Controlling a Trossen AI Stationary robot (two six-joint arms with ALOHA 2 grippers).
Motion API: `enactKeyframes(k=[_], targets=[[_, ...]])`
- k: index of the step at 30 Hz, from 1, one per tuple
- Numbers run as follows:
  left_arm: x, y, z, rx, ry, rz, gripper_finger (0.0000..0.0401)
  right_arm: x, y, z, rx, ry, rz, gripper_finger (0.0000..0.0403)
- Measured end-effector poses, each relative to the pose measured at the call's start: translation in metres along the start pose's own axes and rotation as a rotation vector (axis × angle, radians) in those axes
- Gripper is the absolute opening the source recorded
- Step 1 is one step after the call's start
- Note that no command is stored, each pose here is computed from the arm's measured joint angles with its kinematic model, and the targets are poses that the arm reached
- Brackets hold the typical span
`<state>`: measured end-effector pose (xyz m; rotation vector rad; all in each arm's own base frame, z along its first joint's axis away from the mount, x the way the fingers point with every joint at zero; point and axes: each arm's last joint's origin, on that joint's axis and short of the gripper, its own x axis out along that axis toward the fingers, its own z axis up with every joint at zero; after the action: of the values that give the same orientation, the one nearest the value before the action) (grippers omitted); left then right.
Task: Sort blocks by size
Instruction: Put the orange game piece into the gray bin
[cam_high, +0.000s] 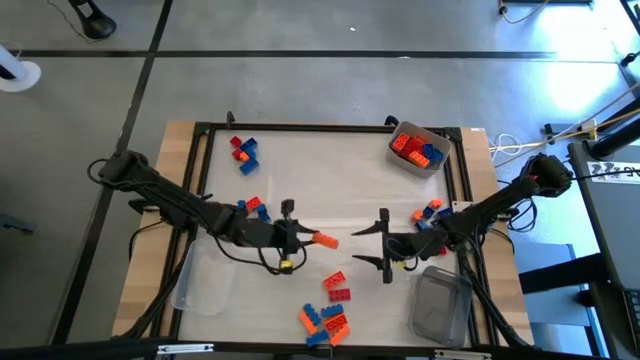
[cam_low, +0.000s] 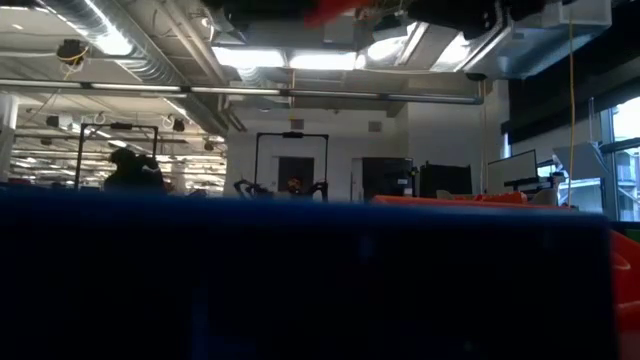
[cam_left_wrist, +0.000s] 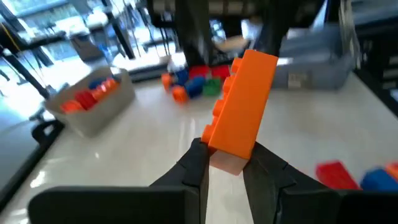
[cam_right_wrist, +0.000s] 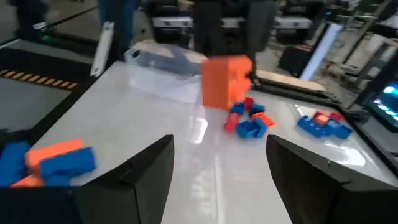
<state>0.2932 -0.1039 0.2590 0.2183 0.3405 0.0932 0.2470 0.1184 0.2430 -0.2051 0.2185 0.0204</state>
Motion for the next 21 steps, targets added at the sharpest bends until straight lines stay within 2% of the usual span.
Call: enactKeyframes(k=[6, 13, 21], targets=[[0.004, 0.013, 0.013, -0.03, -0.124, 0.053, 0.0062, 0.006, -0.016, 0.009, -0.009, -0.092, -0.05, 0.0253], [0.01, 0.029, 0.016, -0.074, -0.157, 0.108, 0.0058, 0.011, -0.029, 0.014, -0.027, -0.151, -0.055, 0.0253], [0.013, 0.03, 0.016, -0.075, -0.173, 0.115, 0.0065, 0.017, -0.037, 0.017, -0.023, -0.217, -0.058, 0.0253]])
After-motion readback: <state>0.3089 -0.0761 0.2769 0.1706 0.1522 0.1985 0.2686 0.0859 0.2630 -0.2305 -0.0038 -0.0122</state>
